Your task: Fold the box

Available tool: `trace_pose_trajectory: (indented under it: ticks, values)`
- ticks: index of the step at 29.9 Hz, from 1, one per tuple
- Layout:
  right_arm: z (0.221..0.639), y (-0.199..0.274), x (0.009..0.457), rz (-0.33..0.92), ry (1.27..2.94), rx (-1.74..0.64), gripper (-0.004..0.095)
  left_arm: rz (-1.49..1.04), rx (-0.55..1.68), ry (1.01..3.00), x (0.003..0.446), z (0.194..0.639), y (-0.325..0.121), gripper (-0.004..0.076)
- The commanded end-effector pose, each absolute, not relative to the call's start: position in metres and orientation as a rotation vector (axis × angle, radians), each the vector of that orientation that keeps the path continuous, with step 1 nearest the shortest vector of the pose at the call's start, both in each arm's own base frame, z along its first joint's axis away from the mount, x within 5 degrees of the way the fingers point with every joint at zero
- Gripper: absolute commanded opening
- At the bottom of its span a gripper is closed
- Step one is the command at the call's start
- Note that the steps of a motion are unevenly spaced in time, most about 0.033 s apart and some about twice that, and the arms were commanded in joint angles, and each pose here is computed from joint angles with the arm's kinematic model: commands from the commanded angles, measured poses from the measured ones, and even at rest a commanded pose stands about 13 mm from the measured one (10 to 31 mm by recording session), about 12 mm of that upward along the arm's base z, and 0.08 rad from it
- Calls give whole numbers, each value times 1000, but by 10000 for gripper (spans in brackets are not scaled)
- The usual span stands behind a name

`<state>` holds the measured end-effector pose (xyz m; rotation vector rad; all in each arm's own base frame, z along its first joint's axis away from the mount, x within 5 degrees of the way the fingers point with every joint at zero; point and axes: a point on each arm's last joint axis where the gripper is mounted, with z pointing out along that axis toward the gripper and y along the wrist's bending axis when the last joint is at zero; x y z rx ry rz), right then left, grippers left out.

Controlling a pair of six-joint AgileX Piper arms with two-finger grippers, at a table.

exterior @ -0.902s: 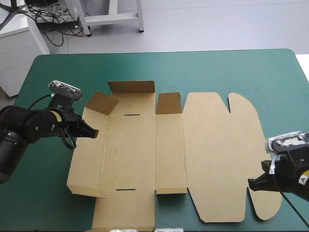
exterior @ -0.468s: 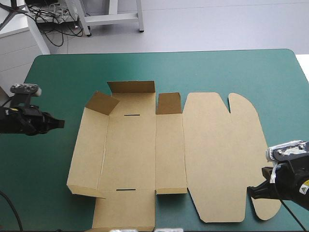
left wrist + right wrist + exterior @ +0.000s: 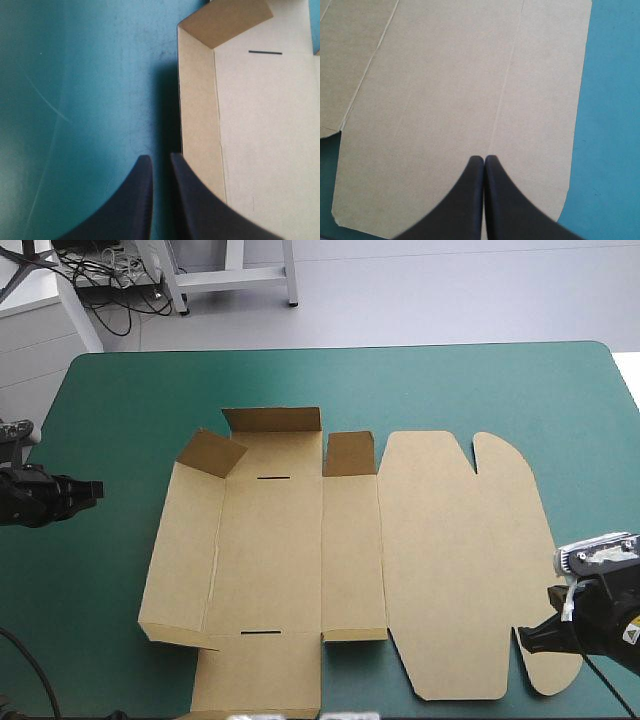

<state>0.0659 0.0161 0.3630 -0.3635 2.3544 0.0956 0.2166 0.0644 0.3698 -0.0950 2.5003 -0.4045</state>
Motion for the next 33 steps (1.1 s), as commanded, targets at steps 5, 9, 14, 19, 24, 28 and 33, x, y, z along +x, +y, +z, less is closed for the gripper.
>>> trace_pose_trajectory:
  ticks: [5,9,14,19,24,28,33]
  values:
    - [372,15,70,71,2289,-350,-20,-499,-112,2538,209,361,57,402]
    - [372,15,70,72,2289,-348,-20,-526,-123,2560,208,351,56,597]
    - [372,15,70,68,2289,-351,-20,-601,-107,2581,206,334,52,601]
    - [372,15,70,66,2289,-351,-20,-713,-105,2608,207,311,48,601]
    - [372,15,70,66,2289,-351,-20,-827,-24,2606,203,288,41,601]
    - [372,15,70,63,2290,-351,-20,-926,-23,2606,199,270,35,601]
    - [372,15,70,63,2290,-351,-20,-968,-20,2635,197,256,30,601]
